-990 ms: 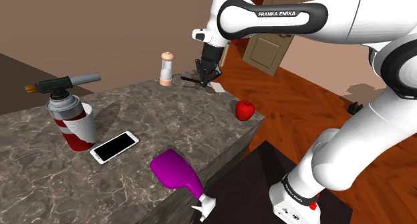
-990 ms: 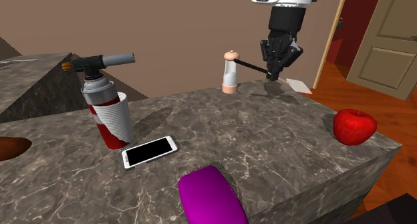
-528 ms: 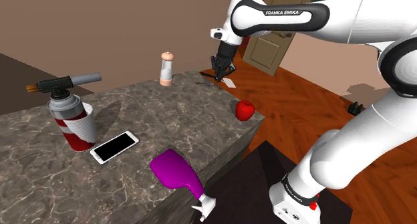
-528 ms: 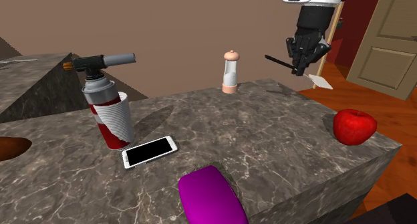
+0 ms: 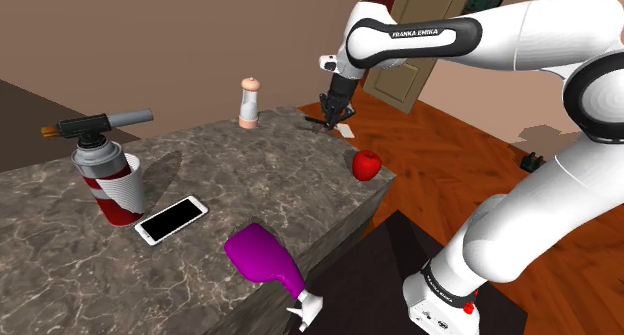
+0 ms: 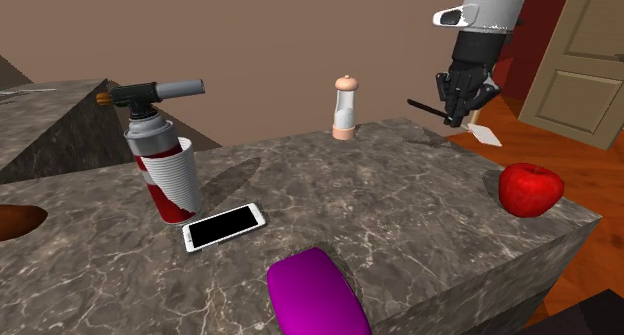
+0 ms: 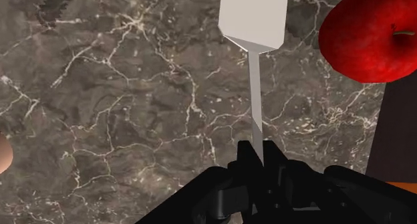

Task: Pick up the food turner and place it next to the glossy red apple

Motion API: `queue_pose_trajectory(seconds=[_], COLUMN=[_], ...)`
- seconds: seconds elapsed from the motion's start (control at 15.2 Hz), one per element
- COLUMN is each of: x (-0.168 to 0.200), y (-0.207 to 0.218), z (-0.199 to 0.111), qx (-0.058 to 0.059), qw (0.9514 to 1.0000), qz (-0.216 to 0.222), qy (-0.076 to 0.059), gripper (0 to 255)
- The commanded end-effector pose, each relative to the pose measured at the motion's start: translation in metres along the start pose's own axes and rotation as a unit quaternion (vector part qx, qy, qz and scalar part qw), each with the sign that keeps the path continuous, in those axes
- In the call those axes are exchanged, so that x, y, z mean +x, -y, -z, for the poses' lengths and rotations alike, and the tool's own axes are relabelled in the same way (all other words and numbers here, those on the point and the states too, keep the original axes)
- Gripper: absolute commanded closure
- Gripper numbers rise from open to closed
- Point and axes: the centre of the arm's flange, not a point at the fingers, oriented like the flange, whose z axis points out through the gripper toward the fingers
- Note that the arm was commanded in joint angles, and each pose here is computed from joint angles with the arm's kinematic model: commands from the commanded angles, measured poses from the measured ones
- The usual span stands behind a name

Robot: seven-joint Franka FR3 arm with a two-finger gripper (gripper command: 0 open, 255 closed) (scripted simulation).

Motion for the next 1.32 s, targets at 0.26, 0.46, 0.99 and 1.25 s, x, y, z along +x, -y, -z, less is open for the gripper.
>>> queue_pose_trajectory(seconds=[0.26, 0.46, 0.99, 1.25], x=[-0.002, -0.003, -0.006, -0.008], y=[0.0, 0.0, 0.0, 0.0], z=[-0.031, -0.047, -0.089, -0.11], qx=[0.0, 0.0, 0.0, 0.0], qw=[1.0, 1.0, 1.0, 1.0], qz=[0.0, 0.0, 0.0, 0.0], qy=[0.0, 0.0, 0.0, 0.0], gripper=[255, 255, 255, 255])
